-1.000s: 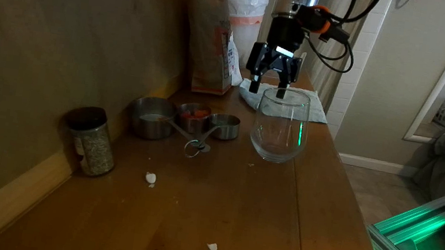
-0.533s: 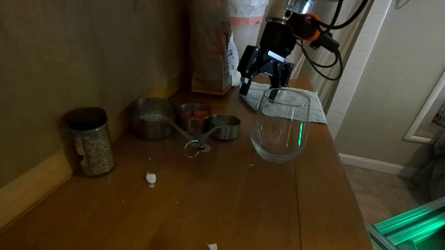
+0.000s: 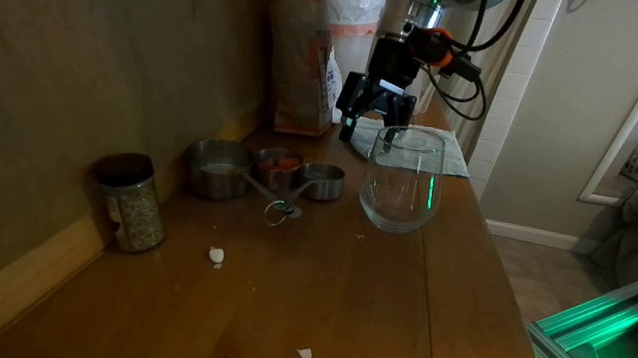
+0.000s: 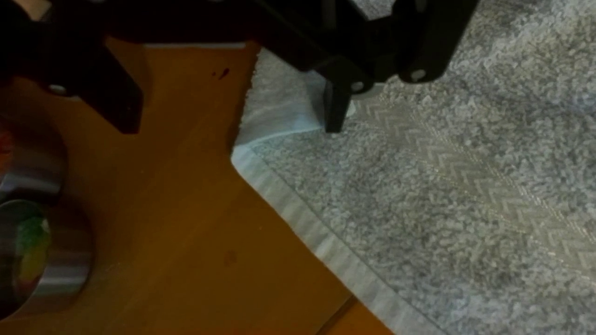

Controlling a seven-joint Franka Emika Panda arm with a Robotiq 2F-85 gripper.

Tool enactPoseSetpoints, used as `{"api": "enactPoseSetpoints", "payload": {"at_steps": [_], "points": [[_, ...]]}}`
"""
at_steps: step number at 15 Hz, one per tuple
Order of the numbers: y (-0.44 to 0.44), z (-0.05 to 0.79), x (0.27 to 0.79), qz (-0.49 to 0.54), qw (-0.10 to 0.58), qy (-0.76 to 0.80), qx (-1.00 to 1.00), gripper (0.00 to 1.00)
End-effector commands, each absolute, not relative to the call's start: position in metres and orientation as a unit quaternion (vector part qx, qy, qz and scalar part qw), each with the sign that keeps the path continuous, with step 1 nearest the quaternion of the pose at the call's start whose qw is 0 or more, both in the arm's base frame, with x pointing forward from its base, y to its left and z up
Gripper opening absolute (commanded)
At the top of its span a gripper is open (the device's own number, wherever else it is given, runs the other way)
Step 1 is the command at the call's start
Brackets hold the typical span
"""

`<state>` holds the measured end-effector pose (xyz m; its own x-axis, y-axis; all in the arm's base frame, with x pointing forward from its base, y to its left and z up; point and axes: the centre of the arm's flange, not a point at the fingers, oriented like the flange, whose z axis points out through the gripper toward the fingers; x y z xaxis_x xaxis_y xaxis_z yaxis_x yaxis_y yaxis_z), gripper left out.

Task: Unfold the towel then lay it out on the counter.

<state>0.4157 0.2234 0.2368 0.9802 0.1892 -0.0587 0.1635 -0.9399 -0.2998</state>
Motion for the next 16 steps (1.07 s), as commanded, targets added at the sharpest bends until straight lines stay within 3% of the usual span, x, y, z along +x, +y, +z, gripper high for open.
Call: {"api": "enactPoseSetpoints", "payload": {"at_steps": [1,16], "points": [[0.219,0.239,0.422,0.039,0.151,-0.091,-0.984,1.00],[0.218,0.247,0.408,0.093,0.146,-0.110,-0.979,1.00]]}}
